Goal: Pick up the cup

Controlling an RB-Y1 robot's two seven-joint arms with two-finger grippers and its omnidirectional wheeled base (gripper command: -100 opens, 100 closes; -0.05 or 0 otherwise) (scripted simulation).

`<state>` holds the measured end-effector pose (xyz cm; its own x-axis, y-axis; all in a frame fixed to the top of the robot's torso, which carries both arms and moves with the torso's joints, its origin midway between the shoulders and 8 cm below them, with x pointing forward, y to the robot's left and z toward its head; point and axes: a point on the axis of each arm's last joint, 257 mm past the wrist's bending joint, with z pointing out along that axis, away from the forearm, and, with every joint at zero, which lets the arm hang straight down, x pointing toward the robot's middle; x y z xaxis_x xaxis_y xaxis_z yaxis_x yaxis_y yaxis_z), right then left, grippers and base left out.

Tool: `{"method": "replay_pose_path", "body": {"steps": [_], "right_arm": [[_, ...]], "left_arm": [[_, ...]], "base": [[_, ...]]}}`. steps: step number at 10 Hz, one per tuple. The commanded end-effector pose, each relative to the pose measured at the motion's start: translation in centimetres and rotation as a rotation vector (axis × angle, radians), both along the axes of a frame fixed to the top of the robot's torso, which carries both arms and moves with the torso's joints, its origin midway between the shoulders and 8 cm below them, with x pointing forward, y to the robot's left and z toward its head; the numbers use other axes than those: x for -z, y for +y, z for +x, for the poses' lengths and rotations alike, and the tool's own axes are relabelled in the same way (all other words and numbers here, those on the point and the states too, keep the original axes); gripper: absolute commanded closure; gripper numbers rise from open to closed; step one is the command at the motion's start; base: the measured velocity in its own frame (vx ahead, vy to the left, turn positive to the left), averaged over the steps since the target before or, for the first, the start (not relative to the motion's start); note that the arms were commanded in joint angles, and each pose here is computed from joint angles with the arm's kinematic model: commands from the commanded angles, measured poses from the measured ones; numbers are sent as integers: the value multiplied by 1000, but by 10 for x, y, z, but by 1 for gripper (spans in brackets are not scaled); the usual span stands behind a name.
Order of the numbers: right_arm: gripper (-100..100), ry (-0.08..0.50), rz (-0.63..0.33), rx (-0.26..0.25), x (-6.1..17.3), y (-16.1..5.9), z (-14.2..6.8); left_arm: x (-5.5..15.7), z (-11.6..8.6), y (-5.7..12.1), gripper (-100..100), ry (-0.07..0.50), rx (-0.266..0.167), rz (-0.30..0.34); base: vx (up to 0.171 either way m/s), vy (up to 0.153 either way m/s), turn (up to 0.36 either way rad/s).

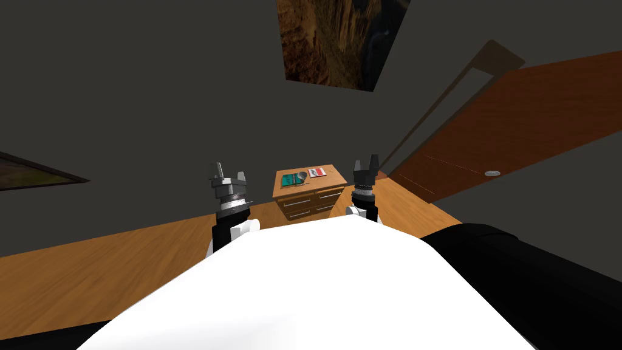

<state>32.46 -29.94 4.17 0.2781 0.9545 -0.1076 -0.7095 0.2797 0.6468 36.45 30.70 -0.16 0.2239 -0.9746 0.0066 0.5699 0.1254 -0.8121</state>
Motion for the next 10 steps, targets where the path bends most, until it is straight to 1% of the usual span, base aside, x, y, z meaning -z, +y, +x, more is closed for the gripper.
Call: {"method": "replay_pose_path", "body": {"steps": [1, 4, 9, 10], "right_arm": [[0, 0, 0, 0, 0, 0, 0], [0, 0, 0, 0, 0, 0, 0], [0, 0, 0, 0, 0, 0, 0], [0, 0, 0, 0, 0, 0, 0]], "left_arm": [[5, 5, -1, -100, 31, 15, 24], [18, 17, -1, -100, 96, 37, 57], [48, 42, 7, -100, 237, 54, 87], [50, 42, 7, -100, 246, 53, 86]], "base": [[-11, -25, -40], [-24, -66, -37], [-23, -89, -47], [-2, -68, -7]]}}
